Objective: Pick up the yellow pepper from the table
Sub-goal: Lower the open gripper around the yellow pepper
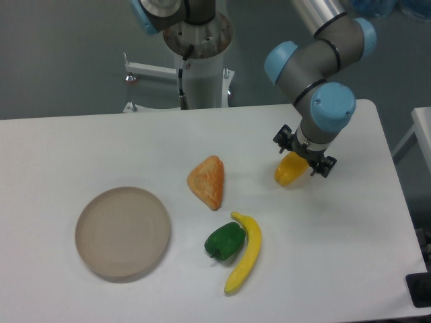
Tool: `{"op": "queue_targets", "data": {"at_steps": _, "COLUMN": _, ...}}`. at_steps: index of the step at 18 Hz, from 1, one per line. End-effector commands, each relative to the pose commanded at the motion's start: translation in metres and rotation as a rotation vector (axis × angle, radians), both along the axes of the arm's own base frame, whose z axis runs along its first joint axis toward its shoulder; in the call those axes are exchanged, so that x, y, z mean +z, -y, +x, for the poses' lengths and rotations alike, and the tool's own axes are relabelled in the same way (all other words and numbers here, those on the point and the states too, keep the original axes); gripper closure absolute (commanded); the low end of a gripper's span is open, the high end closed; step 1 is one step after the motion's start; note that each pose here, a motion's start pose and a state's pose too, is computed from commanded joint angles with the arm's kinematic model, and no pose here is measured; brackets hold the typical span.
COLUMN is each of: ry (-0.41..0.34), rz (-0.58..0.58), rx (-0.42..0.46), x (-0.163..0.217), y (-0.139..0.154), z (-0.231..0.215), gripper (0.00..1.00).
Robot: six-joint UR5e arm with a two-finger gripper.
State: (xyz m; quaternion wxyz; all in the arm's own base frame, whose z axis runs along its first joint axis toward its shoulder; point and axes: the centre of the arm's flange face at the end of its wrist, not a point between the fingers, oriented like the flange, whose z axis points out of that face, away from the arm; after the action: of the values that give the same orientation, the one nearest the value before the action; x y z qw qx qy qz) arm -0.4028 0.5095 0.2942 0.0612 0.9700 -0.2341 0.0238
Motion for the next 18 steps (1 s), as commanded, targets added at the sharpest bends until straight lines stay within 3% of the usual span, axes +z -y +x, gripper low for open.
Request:
{"op": "queue_targets", "data": {"at_steps": 5, "ry": -0.029, "rz": 0.001, "rx": -0.009, "x": -0.012, "y": 0.007, "z": 0.008, "gripper": 0.0}}
{"op": "queue_targets", "data": {"at_steps": 18, "ry": -0.021, "rz": -0.006, "rx": -0.012, "x": -0.036, "y": 0.014, "z": 0.02, "gripper": 0.02}}
